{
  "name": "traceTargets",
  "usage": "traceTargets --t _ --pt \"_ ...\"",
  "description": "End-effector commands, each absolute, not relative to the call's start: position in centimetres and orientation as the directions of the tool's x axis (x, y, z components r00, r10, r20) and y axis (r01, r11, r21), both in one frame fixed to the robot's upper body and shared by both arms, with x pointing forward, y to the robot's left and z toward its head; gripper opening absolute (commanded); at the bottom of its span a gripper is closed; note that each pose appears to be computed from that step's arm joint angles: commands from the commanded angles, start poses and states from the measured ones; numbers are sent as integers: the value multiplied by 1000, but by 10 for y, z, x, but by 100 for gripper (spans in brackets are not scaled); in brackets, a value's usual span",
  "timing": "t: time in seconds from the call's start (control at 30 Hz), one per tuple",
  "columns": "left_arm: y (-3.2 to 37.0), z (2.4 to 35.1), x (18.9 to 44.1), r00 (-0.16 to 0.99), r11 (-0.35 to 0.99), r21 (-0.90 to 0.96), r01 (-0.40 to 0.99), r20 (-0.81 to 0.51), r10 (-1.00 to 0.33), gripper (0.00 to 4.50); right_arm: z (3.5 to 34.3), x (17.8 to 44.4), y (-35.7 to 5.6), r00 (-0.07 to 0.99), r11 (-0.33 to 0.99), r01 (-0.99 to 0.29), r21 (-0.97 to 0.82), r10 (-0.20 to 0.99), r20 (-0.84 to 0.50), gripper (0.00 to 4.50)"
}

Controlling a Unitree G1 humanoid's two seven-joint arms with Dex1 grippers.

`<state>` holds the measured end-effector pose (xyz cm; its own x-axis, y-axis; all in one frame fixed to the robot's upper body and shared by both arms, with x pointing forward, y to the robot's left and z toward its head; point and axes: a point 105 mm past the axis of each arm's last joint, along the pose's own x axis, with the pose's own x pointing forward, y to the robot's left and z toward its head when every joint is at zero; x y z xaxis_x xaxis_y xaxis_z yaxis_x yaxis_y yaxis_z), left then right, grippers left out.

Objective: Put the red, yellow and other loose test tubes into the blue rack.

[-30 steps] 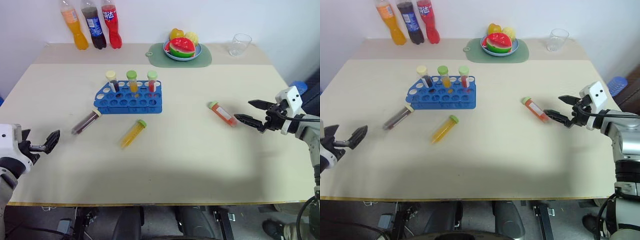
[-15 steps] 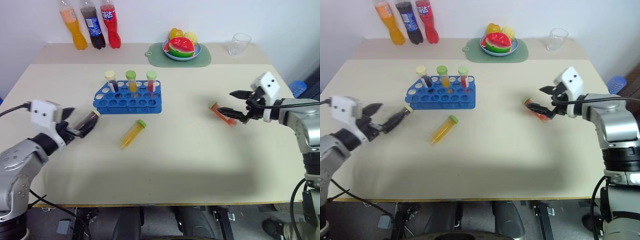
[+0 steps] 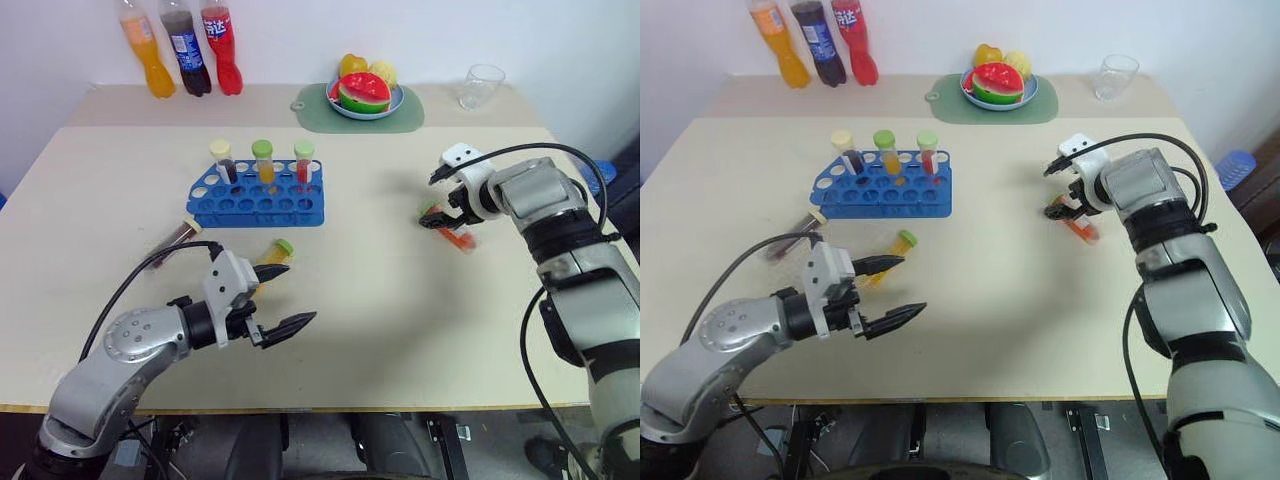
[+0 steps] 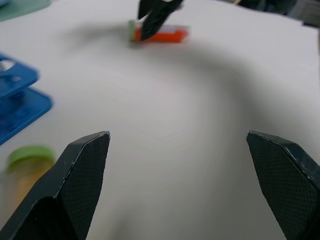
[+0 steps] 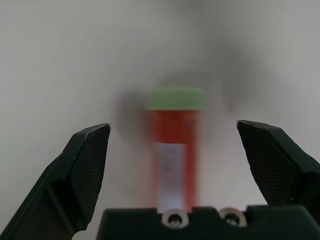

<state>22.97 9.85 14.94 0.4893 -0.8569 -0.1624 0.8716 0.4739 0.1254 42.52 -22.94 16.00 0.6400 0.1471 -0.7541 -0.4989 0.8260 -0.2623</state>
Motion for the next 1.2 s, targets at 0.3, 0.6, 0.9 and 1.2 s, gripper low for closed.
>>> traceTargets --t 0.3,0.6,0.9,1.2 --pt "88 157 218 484 464 164 870 -116 -867 450 159 423 -240 546 796 -546 -262 101 -832 367" --pt "93 155 221 519 497 172 850 -118 -847 450 176 428 -224 575 724 -641 -256 232 -785 76" --pt "157 164 266 853 845 163 510 34 -521 450 259 410 -142 671 608 -708 -360 738 -74 76" --pt "190 163 291 934 954 132 271 203 -293 450 248 376 -17 624 696 -718 7 640 449 76"
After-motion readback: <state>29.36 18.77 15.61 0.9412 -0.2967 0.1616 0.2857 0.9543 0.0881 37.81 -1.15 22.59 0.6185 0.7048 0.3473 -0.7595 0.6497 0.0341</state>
